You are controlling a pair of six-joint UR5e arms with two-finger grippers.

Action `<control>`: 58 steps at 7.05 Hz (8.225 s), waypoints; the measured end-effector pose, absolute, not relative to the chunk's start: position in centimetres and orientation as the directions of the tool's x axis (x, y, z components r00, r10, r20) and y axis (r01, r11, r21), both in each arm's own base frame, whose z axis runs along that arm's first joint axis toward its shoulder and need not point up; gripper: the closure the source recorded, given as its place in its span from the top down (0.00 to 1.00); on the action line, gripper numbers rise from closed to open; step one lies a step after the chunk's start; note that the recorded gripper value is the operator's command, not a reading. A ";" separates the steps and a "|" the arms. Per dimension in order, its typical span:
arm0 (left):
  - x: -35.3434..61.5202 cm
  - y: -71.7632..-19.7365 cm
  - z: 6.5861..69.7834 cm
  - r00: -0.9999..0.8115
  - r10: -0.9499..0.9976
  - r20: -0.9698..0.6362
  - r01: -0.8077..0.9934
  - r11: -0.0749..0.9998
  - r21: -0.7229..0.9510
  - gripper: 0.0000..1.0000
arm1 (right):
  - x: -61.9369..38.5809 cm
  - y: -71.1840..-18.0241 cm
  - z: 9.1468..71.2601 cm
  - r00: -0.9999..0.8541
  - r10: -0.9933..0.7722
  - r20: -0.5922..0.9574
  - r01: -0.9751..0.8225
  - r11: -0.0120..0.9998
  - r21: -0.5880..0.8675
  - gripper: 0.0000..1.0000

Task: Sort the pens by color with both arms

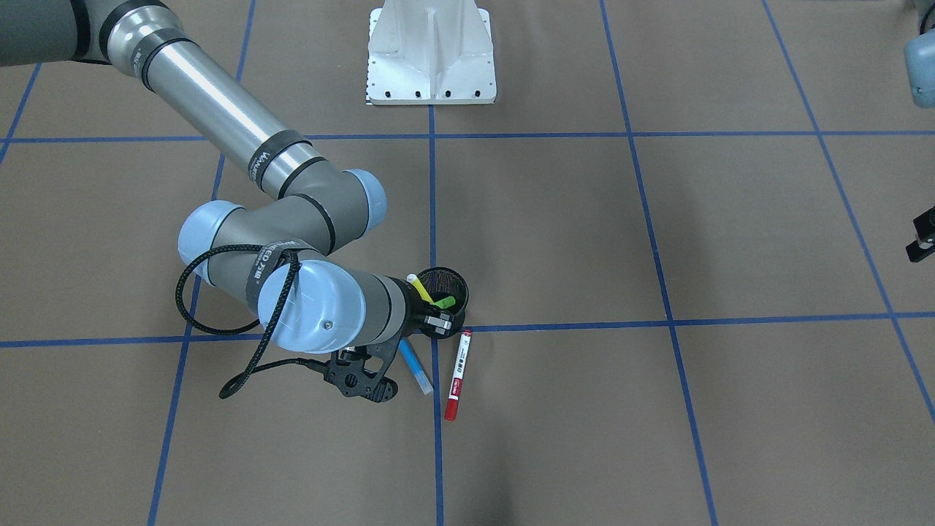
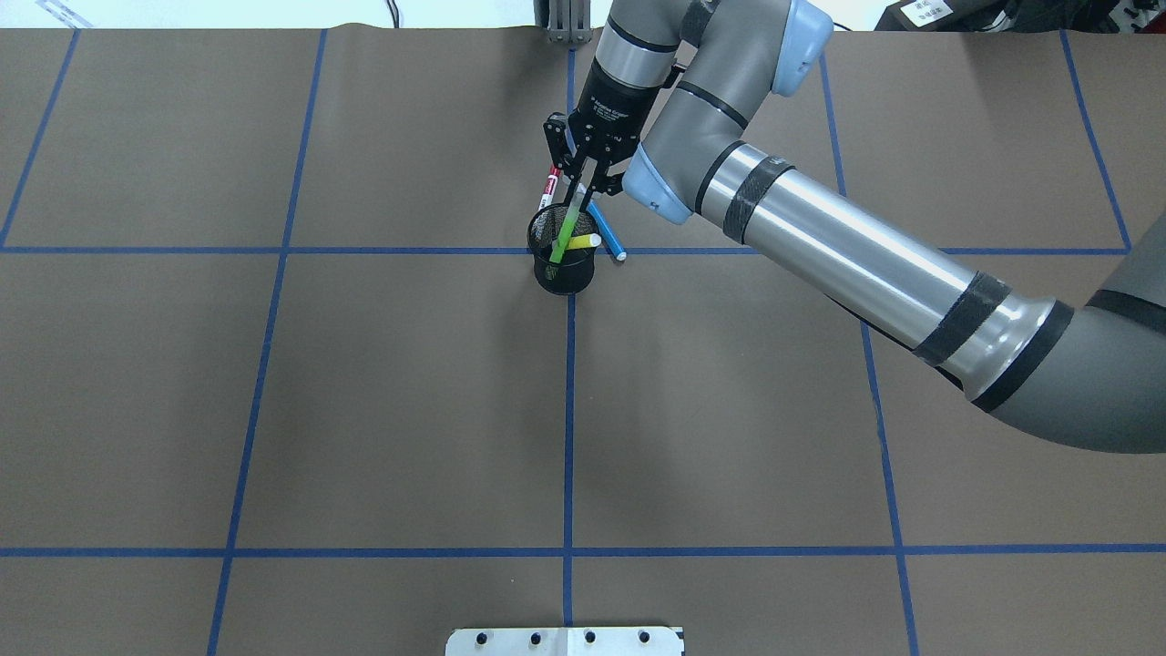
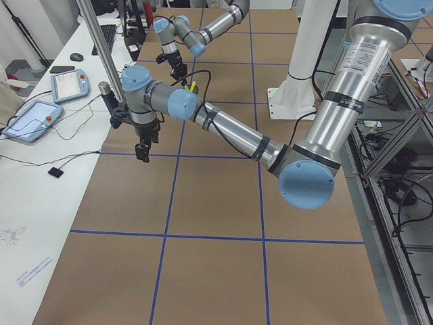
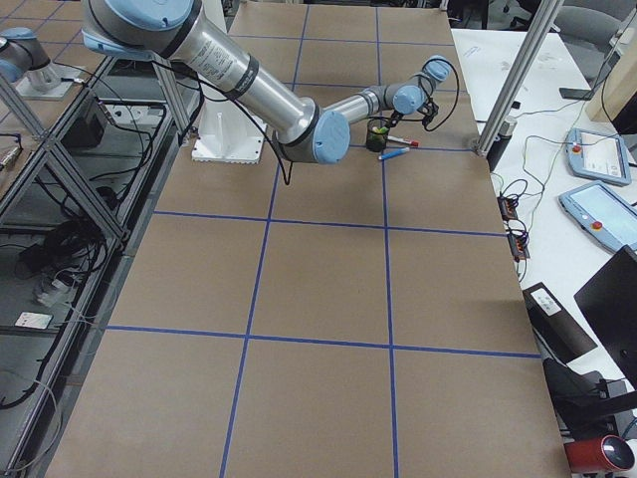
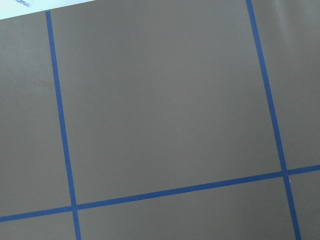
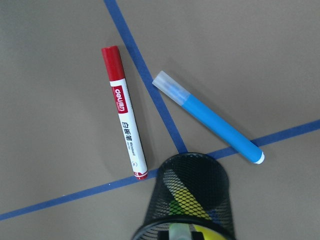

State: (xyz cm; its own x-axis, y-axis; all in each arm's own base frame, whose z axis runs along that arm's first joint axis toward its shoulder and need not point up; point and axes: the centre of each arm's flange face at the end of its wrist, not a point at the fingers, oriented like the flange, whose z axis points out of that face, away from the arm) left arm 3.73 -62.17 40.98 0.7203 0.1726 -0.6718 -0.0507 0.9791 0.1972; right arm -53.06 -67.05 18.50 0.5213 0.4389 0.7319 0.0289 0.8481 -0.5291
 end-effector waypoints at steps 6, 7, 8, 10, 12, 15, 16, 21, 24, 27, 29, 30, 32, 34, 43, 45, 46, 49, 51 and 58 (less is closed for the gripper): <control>3.6 -61.3 39.9 0.721 0.167 -0.672 -0.052 0.981 0.188 0.99 | -45.4 -71.0 18.3 0.443 0.507 0.740 0.106 0.789 -0.605 0.18; 3.7 -61.1 39.4 0.722 0.164 -0.672 -0.053 0.982 0.182 0.99 | -43.5 -71.9 17.9 0.423 0.508 0.750 0.108 0.794 -0.599 0.18; 3.8 -61.2 38.8 0.723 0.155 -0.674 -0.051 0.984 0.172 0.99 | -42.1 -72.7 17.5 0.406 0.493 0.769 0.110 0.809 -0.577 0.18; 5.2 -62.4 33.7 0.715 0.045 -0.698 0.052 0.992 0.117 0.99 | -40.8 -73.5 15.8 0.383 0.414 0.825 0.117 0.865 -0.488 0.18; 10.4 -61.7 26.1 0.658 -0.107 -0.745 0.206 0.978 0.042 0.99 | -41.0 -73.9 13.1 0.380 0.299 0.875 0.096 0.928 -0.359 0.18; 14.3 -60.4 23.0 0.596 -0.111 -0.795 0.282 0.956 0.077 0.99 | -43.9 -72.5 8.4 0.382 0.139 0.914 0.079 0.980 -0.182 0.19; 14.4 -60.4 24.1 0.615 -0.057 -0.786 0.240 0.964 0.118 0.99 | -46.6 -71.2 7.8 0.390 0.073 0.918 0.059 0.993 -0.105 0.19; 13.7 -60.8 27.6 0.674 0.050 -0.737 0.124 0.976 0.180 0.99 | -54.3 -67.4 8.4 0.438 -0.002 0.899 0.027 1.000 -0.011 0.22; 13.8 -60.9 28.1 0.678 0.040 -0.734 0.126 0.978 0.169 0.99 | -55.4 -66.8 9.9 0.437 0.047 0.898 0.114 0.988 -0.107 0.30; 13.8 -60.9 28.2 0.679 0.036 -0.733 0.127 0.978 0.166 0.99 | -55.4 -67.1 9.8 0.445 0.042 0.895 0.099 0.991 -0.095 0.68; 13.9 -61.0 28.3 0.679 0.029 -0.734 0.130 0.979 0.159 0.99 | -55.3 -67.4 9.5 0.453 0.038 0.891 0.075 0.994 -0.081 0.68; 14.7 -61.1 27.6 0.672 -0.010 -0.741 0.154 0.980 0.126 0.99 | -55.2 -67.4 9.4 0.454 0.039 0.890 0.072 0.994 -0.081 0.80; 17.9 -61.3 23.3 0.625 -0.138 -0.768 0.260 0.965 0.037 0.99 | -54.9 -67.8 10.3 0.460 0.057 0.886 0.069 0.993 -0.100 0.99; 23.5 -59.9 20.4 0.561 -0.208 -0.801 0.353 0.936 0.004 0.99 | -49.9 -70.8 16.4 0.452 0.142 0.880 0.076 0.977 -0.197 1.00; 55.5 -55.7 8.0 0.518 -0.336 -0.787 0.543 0.839 -0.001 0.77 | -15.0 -72.5 47.6 0.496 0.129 0.859 -0.113 0.990 -0.083 1.00; 58.3 -54.2 9.0 0.568 -0.300 -0.766 0.511 0.858 0.044 0.76 | -13.0 -70.7 49.7 0.580 0.072 0.812 -0.092 0.996 -0.023 1.00; 58.6 -53.9 9.4 0.586 -0.287 -0.758 0.502 0.863 0.062 0.76 | -12.4 -69.1 49.1 0.624 0.078 0.778 -0.087 0.996 -0.030 1.00; 59.2 -50.7 8.8 0.633 -0.258 -0.730 0.496 0.859 0.127 0.75 | -8.3 -62.0 51.1 0.741 0.002 0.672 0.021 0.999 -0.026 1.00; 59.7 -47.3 10.3 0.663 -0.236 -0.710 0.491 0.853 0.176 0.75 | -5.9 -58.2 54.8 0.751 -0.021 0.660 0.063 0.997 -0.039 1.00; 63.0 -44.4 10.6 0.646 -0.287 -0.707 0.555 0.812 0.178 0.72 | -3.5 -56.3 57.4 0.758 0.002 0.652 0.052 0.997 -0.063 1.00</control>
